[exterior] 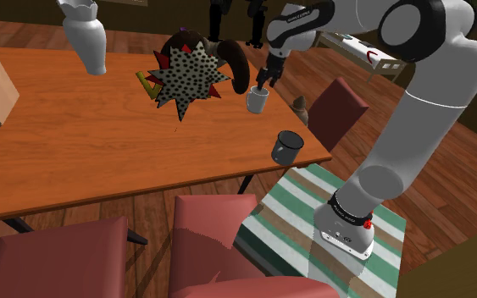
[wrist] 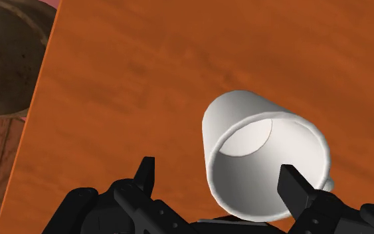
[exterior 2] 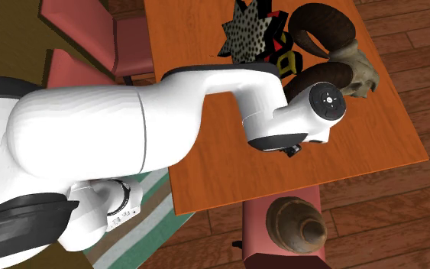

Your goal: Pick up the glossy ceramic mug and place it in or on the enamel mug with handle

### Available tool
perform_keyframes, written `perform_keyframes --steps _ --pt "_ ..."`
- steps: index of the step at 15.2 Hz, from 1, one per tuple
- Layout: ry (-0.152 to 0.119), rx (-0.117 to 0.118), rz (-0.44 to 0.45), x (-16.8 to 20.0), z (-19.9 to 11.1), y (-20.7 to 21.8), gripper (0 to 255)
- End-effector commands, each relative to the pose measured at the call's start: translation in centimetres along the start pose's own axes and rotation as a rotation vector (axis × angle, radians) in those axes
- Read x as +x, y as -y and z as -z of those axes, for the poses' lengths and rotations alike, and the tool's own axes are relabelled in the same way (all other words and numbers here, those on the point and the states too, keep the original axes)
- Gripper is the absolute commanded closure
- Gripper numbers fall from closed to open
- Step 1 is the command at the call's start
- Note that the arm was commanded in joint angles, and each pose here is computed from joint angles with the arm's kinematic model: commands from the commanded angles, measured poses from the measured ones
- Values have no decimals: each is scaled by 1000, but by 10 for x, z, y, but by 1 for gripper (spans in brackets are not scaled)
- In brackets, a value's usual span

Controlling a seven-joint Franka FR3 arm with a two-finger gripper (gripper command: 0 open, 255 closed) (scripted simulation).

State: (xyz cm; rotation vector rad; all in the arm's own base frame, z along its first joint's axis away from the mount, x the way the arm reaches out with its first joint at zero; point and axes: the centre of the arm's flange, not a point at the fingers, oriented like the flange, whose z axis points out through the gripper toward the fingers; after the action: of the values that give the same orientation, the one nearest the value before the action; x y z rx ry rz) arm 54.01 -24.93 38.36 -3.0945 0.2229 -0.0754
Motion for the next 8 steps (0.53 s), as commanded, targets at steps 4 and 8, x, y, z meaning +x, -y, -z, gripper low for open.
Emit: perform_keyframes --steps 4,8 --pt "0 0 0 1 -25 -2 0" --pt "0 0 0 1 -33 -2 0"
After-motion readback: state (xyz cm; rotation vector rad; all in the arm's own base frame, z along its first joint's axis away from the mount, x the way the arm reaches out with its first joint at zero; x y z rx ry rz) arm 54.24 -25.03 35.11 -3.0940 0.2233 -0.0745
